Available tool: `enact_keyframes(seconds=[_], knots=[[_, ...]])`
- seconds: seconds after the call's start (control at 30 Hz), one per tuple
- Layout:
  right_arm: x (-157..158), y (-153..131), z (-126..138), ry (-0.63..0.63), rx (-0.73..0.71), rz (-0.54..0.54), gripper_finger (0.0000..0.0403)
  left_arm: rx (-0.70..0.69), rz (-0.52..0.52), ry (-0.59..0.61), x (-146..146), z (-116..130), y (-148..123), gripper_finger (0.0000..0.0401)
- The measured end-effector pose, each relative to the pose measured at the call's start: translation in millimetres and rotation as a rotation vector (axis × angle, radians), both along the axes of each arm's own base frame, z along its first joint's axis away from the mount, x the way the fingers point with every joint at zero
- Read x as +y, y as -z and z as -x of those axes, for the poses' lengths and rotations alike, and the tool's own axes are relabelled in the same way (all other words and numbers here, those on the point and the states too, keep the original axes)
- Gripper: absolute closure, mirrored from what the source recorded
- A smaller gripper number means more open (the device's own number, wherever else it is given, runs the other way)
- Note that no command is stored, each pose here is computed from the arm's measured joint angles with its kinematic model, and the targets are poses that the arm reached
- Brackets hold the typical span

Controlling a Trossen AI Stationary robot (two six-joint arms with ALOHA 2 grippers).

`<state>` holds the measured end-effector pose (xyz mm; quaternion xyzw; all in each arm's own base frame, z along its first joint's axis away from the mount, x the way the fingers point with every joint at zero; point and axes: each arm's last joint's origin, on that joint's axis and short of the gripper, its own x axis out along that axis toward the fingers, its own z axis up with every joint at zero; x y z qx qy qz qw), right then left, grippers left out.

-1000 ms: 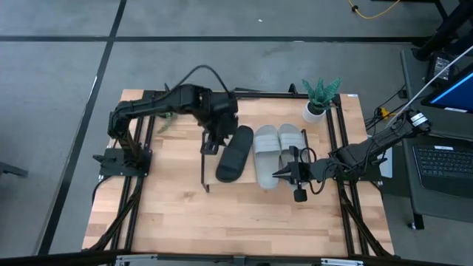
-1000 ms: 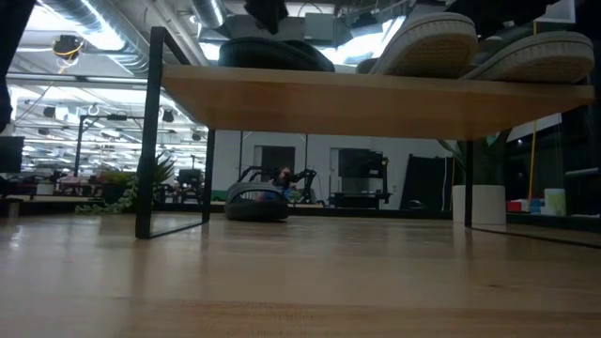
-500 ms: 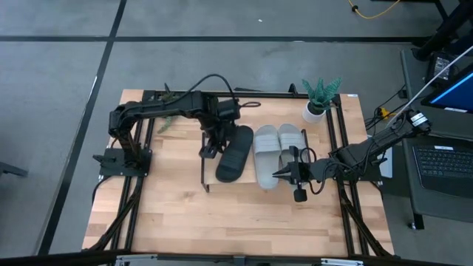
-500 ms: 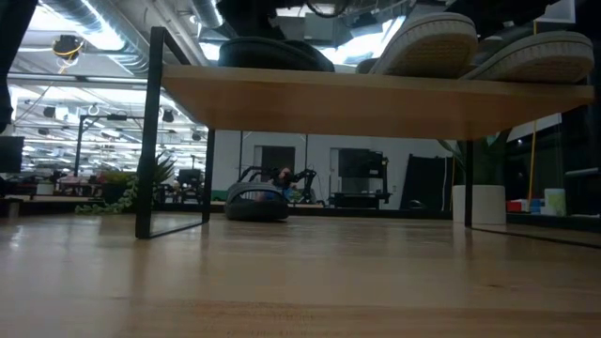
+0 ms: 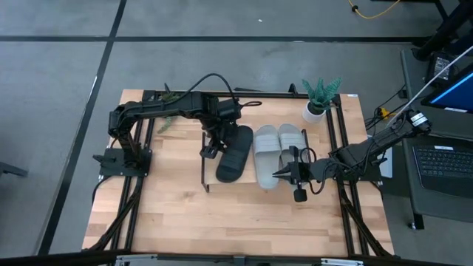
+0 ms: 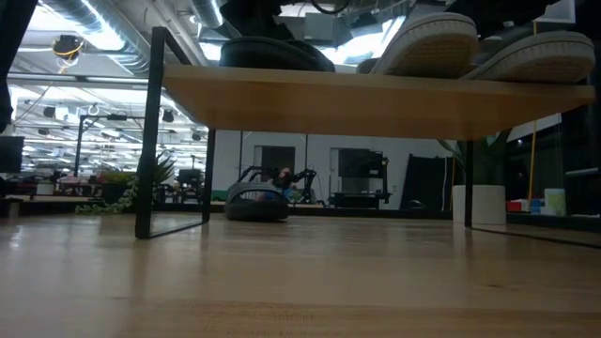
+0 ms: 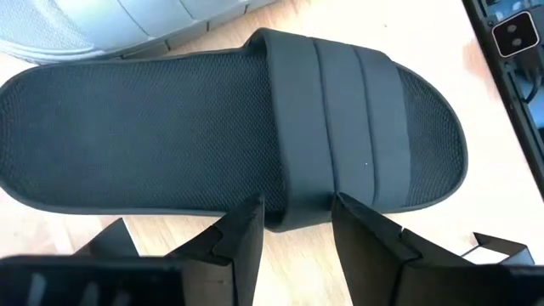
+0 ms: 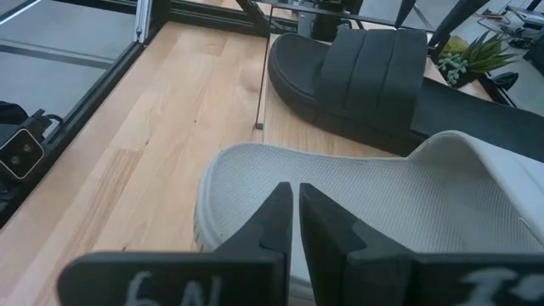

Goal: Pick and place slides into the shelf
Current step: Put the left black slide on the shelf

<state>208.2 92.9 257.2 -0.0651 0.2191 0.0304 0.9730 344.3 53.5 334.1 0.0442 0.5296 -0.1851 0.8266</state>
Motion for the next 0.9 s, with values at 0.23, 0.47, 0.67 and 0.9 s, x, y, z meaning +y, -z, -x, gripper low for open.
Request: enact_keyframes(seconds=[0.23,0.47,0.67,0.9], knots=[[0.0,0.0,0.0,0.0,0.0,-0.001,0.0375,-0.021,0.046,0.039,-1.7,-0.6,-0.7,0.0269],[0.0,0.0,-0.1,0.0,0.0,-0.001,0.0375,-0.034,0.091,0.056,-2.9,-1.0,-1.4,0.0269],[0.0,0.0,-0.1,0.0,0.0,0.0,0.0375,-0.034,0.098,0.039,-2.8,-1.5,-1.6,0.0269],[0.0,0.0,-0.1,0.0,-0.001,-0.001,0.0375,-0.011,0.11,0.013,-2.3,-4.6,3.3,0.0269]])
